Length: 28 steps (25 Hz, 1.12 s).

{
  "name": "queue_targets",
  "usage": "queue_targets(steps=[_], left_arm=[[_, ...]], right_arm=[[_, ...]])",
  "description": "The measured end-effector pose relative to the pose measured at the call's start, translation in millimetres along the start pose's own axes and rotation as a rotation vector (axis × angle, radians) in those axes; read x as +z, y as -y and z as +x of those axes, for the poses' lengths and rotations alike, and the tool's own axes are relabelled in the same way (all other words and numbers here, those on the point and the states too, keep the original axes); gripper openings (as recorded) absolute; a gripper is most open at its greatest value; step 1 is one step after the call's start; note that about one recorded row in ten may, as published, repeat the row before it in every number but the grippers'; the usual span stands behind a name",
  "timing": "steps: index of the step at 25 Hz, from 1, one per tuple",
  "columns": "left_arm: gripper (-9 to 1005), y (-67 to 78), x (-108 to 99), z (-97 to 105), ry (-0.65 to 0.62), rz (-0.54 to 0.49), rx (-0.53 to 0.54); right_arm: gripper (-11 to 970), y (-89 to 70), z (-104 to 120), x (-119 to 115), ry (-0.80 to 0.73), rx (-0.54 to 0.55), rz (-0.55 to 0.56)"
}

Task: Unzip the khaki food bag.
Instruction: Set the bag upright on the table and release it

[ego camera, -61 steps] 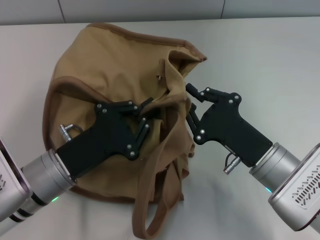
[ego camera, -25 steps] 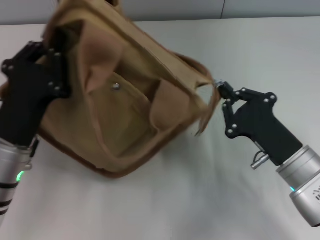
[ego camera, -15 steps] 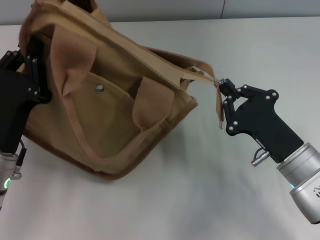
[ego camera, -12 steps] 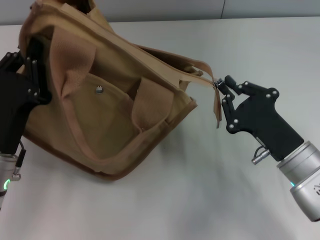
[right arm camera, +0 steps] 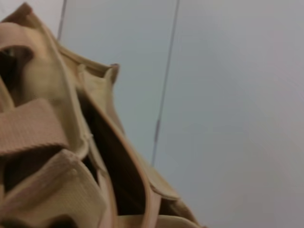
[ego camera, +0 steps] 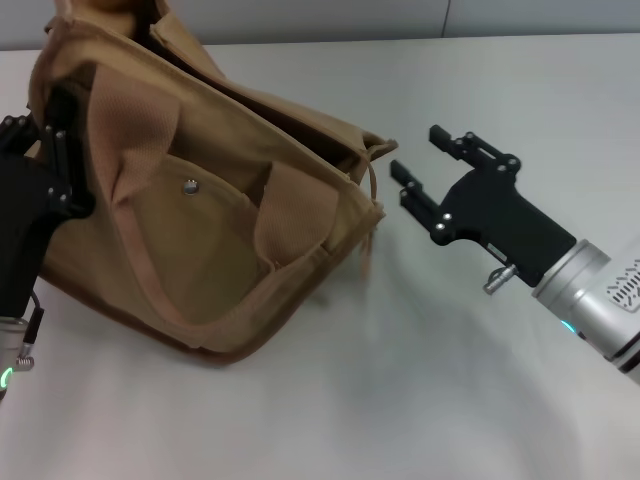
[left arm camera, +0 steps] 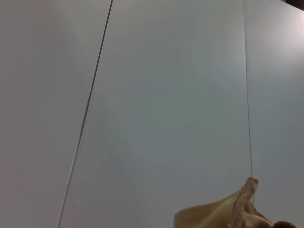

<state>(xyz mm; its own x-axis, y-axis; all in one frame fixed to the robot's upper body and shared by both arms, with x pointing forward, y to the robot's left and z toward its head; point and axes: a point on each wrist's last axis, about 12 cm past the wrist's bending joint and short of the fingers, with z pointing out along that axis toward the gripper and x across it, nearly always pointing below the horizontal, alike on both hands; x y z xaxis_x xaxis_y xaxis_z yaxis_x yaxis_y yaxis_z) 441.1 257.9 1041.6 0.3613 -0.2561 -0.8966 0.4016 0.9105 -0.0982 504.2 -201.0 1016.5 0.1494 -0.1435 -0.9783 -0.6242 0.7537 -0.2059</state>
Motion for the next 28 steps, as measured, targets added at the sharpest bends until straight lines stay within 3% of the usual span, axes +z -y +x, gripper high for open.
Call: queue_targets(steps=[11, 17, 19, 24, 28], left_arm=[[109, 1.0, -1, 1, -0.007, 0.005, -0.004], [113, 0.8, -1, 2, -0.021, 0.002, -0.004], [114, 0.9, -2, 3, -0.024, 0.001, -0.004], [117, 1.4, -1, 3, -0.028, 0.001, -0.007], [120, 3.4, 0, 7, -0.057, 0.004, -0.029]], right_arm=[[577, 0.0, -5, 28, -0.033, -0.008, -0.102], [351, -1.3, -7, 31, -0.025, -0.018, -0.119], [132, -2.1, -8, 31, -0.023, -0.021, -0.126], [45, -0.3, -10, 34, -0.009, -0.015, -0.110], [28, 11.7, -22, 45, 0.053, 0.036, -0.048]])
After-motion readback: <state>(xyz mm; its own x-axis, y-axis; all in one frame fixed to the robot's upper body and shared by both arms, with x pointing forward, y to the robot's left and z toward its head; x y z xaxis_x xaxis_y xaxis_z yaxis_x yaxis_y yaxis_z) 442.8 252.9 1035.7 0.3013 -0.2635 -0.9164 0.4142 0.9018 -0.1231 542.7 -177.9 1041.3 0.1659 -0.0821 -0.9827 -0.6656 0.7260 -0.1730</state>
